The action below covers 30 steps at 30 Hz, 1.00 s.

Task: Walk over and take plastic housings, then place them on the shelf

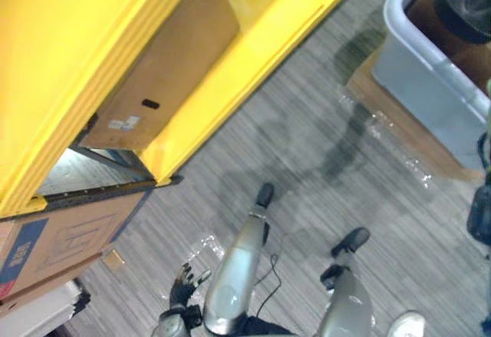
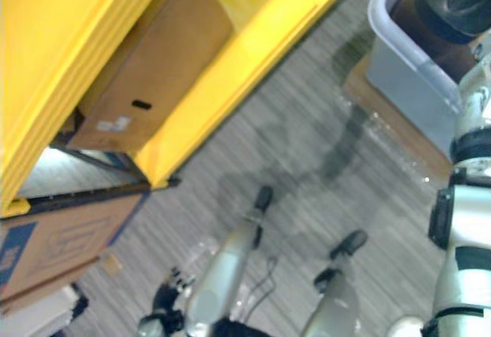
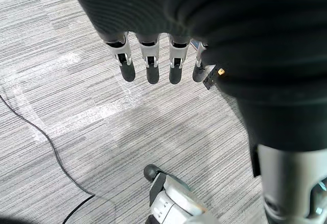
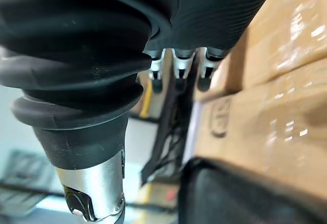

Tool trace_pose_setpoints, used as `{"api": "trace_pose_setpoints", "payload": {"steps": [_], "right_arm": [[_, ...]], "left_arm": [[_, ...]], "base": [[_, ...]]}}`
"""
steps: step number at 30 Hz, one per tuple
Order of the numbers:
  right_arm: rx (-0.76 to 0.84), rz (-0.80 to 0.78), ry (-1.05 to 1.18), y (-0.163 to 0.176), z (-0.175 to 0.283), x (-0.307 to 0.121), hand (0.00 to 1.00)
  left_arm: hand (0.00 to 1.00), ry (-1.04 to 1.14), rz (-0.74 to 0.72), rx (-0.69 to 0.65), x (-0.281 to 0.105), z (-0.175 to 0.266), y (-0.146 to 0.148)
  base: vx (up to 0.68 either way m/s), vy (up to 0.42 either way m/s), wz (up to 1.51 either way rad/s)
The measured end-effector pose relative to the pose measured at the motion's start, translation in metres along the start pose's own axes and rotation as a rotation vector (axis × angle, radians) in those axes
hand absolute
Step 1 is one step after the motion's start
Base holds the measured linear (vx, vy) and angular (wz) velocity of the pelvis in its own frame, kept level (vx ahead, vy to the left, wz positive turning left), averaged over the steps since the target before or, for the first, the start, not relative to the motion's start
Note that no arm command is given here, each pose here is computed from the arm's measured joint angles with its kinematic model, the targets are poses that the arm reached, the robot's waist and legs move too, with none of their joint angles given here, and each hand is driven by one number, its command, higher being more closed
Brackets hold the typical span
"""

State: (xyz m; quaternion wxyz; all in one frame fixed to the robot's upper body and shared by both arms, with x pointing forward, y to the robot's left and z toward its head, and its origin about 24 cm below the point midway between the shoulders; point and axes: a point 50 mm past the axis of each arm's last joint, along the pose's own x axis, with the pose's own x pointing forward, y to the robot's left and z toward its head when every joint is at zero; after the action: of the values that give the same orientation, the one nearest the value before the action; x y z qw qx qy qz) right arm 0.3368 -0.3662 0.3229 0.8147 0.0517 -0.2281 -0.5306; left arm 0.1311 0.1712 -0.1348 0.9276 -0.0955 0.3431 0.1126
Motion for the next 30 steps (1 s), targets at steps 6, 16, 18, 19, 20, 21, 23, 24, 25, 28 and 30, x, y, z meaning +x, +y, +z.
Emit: {"api": "trace_pose_setpoints", "payload": {"steps": [6,16,18,19,20,21,23,24,25,28,30], "right_arm": [[-0.021,-0.134,0.066,-0.011,0.004,0.008,0.0],[-0.105,-0.186,0.135,-0.027,0.006,0.021,0.0],[-0.11,-0.193,0.154,-0.033,0.007,0.025,0.0],[-0.114,-0.194,0.155,-0.035,0.008,0.026,0.0],[-0.144,-0.192,0.155,-0.037,0.007,0.027,0.0],[-0.187,-0.182,0.174,-0.047,0.009,0.034,0.0],[-0.193,-0.183,0.176,-0.05,0.009,0.035,0.0],[-0.198,-0.186,0.18,-0.051,0.01,0.036,0.0],[-0.199,-0.188,0.18,-0.052,0.01,0.036,0.0],[-0.215,-0.203,0.174,-0.056,0.014,0.039,1.0],[-0.234,-0.215,0.167,-0.058,0.023,0.041,1.0]], "left_arm": [[0.0,0.039,-0.055,-0.008,-0.003,-0.01,-0.007],[0.0,0.046,-0.125,-0.02,-0.004,-0.013,-0.012],[0.0,0.038,-0.154,-0.024,-0.005,-0.013,-0.015],[0.0,0.033,-0.16,-0.024,-0.005,-0.012,-0.015],[0.0,0.029,-0.164,-0.028,-0.005,-0.012,-0.015],[0.0,0.028,-0.174,-0.044,-0.006,-0.012,-0.017],[0.0,0.021,-0.179,-0.041,-0.006,-0.012,-0.018],[0.0,0.014,-0.18,-0.039,-0.006,-0.012,-0.018],[0.0,0.014,-0.182,-0.041,-0.006,-0.012,-0.019],[0.0,0.01,-0.185,-0.05,-0.007,-0.013,-0.02],[0.0,0.009,-0.196,-0.043,-0.007,-0.013,-0.022]], "base": [[-0.04,-0.016,0.05],[-0.02,-0.006,0.07],[-0.04,-0.003,0.06],[-0.05,-0.001,0.04],[-0.1,0.016,0.13],[-0.11,0.023,0.13],[-0.08,0.02,0.04],[-0.06,0.006,-0.01],[-0.05,0.004,0.0],[-0.05,0.001,0.01],[-0.04,0.0,-0.02]]}}
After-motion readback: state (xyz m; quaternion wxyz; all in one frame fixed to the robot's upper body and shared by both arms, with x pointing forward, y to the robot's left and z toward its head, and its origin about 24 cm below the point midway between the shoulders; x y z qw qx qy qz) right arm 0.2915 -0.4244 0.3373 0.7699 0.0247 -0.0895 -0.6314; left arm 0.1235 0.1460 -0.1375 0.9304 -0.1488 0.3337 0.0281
